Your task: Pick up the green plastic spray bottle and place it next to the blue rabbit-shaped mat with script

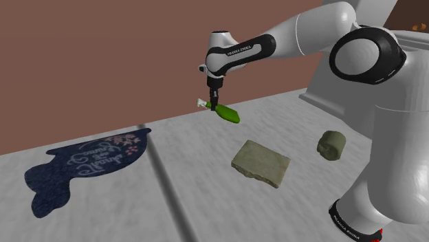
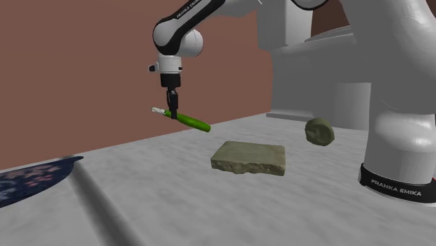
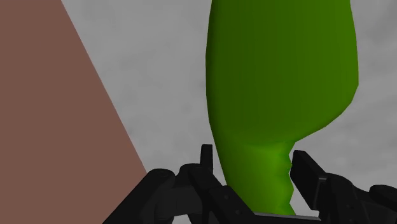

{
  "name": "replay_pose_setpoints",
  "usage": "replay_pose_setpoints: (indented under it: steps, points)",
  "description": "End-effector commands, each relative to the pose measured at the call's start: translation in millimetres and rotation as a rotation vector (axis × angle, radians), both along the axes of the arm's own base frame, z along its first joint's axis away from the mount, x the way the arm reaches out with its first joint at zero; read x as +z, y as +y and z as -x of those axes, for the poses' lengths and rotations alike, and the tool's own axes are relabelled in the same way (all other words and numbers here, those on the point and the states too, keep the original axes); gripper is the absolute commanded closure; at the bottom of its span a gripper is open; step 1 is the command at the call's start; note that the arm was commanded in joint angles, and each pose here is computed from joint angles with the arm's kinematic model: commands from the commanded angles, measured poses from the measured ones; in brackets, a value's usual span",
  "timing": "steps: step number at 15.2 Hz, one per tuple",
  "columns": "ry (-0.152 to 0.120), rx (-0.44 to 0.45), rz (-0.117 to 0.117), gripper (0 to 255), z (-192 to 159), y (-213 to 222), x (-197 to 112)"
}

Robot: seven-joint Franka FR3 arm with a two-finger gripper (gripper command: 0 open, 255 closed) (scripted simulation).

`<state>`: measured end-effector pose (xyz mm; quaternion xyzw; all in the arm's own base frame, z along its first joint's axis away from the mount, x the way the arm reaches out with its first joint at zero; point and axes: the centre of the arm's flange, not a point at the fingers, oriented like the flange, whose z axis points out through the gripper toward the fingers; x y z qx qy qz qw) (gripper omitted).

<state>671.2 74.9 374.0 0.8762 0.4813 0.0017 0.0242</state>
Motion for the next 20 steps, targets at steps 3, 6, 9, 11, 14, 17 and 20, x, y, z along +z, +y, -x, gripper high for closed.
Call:
replay_pose_setpoints:
  steps: [3,6,9,11,14,17,20]
  points:
    - [0.000,0.000,0.000,255,16,35,6]
    - [0.000,0.000,0.000,255,33,71,6]
    - [0.000,0.000,0.000,255,49,107,6]
    - [0.000,0.000,0.000,255,60,131,7]
    - [0.000,0.000,0.000,255,77,167,7]
    - [0.000,0.000,0.000,255,83,181,2]
    - [0.000,0.000,0.000,255,83,181,-14]
